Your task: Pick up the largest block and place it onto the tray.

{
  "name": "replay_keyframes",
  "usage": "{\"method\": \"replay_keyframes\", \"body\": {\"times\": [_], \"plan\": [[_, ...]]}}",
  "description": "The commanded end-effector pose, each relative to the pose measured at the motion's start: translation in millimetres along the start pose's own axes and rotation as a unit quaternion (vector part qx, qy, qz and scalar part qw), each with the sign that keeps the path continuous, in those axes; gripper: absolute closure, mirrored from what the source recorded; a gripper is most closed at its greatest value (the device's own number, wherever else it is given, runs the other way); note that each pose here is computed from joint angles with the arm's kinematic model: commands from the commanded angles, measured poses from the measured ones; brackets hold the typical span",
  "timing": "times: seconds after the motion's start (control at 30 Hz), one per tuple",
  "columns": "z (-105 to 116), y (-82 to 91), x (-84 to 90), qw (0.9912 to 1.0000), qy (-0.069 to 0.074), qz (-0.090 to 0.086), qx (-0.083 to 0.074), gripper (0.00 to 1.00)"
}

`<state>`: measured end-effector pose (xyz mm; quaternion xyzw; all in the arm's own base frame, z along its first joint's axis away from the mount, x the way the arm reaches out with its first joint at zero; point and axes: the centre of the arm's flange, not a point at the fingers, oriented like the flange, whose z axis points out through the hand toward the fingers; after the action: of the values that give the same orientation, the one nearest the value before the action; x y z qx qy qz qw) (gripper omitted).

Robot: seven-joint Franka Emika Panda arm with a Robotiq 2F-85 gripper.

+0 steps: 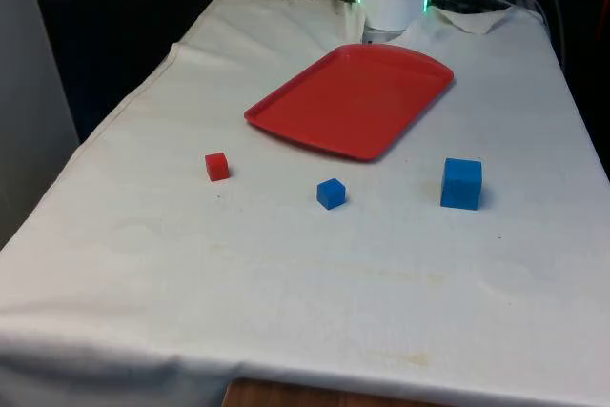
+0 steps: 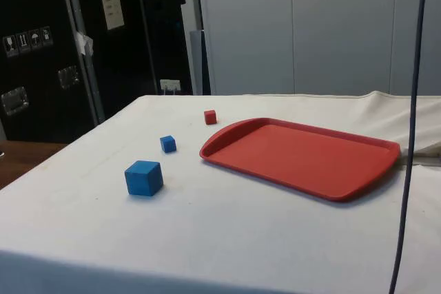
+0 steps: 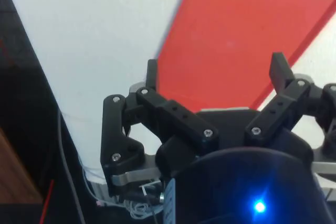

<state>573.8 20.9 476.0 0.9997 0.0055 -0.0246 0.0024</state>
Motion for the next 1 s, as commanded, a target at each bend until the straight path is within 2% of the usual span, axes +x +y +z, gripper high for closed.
{"method": "replay_keyframes", "body": {"times": [0.0,0.27,0.3,0.5,0.57,0.8,0.83,0.97], "plan": [[1,-6.6,3.1,0.99999,0.003,0.003,0.001,0.00],[9,-30.5,12.9,0.99986,0.014,0.008,-0.004,0.00],[8,-27.0,11.3,0.99987,0.014,0.006,-0.006,0.00],[15,-48.2,21.0,0.99965,0.022,0.012,-0.006,0.00],[17,-48.8,20.6,0.99968,0.022,0.010,-0.009,0.00],[25,-73.3,26.1,0.99952,0.026,0.013,-0.009,0.00],[25,-71.1,24.7,0.99955,0.025,0.011,-0.012,0.00],[31,-87.7,27.7,0.99943,0.029,0.013,-0.010,0.00]]}}
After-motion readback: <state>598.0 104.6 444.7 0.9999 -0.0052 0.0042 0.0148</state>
